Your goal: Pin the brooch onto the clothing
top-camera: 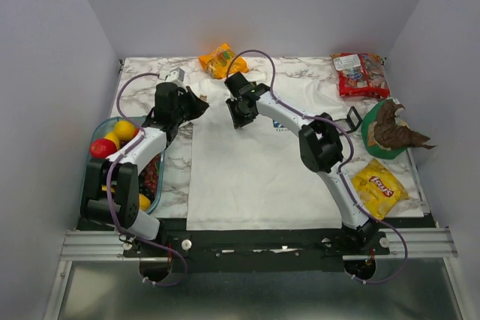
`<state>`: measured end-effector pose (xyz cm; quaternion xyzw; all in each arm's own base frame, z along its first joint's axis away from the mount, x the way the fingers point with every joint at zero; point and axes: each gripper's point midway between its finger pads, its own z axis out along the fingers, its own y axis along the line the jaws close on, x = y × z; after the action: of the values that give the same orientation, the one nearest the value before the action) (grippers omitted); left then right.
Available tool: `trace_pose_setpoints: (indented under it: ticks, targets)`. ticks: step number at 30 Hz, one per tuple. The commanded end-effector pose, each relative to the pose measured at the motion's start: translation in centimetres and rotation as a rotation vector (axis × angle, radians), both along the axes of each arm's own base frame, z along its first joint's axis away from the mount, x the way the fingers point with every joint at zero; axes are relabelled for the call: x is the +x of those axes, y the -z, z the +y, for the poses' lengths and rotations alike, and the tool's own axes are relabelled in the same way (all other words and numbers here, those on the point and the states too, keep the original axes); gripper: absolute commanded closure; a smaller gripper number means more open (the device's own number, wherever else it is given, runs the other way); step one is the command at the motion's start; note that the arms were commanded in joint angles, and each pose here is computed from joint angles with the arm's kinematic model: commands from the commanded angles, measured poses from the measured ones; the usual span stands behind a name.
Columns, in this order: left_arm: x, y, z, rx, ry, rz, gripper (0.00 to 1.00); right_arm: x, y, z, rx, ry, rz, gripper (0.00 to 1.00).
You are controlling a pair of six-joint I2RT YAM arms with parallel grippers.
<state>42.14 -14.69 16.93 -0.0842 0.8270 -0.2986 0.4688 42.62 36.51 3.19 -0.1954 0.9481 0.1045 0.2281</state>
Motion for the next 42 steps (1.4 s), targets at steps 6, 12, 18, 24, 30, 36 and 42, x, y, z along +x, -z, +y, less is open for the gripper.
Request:
trace_pose_setpoints:
  ticks: [6,12,18,24,30,36,42]
  targets:
    - [0.7,2.3,-1.2,-0.124,0.004,-0.028,1.00,-0.7,0.9,1.8,0.082,-0.009,0.047,0.99]
    - [1.1,3.2,-2.0,-0.188,0.024,-0.042,1.00,-0.8,-0.6,1.8,0.133,0.024,0.046,0.99]
    - [1.2,4.3,-1.7,-0.180,0.002,-0.033,1.00,-0.6,-2.2,1.8,0.175,0.050,0.021,0.99]
    - [0.8,5.1,-2.0,-0.193,0.007,-0.016,1.00,-0.4,-3.8,1.7,0.193,0.057,-0.003,0.99]
    - [0.5,5.1,-2.4,-0.211,-0.003,0.002,1.00,-0.6,-4.0,1.3,0.198,0.069,-0.004,0.99]
    - [0.5,5.9,-2.7,-0.229,-0.004,0.023,1.00,-0.6,-4.8,1.3,0.234,0.066,-0.013,0.98]
    - [0.0,6.4,-2.6,-0.226,-0.017,0.033,1.00,0.2,-4.2,0.7,0.178,0.028,-0.053,0.49]
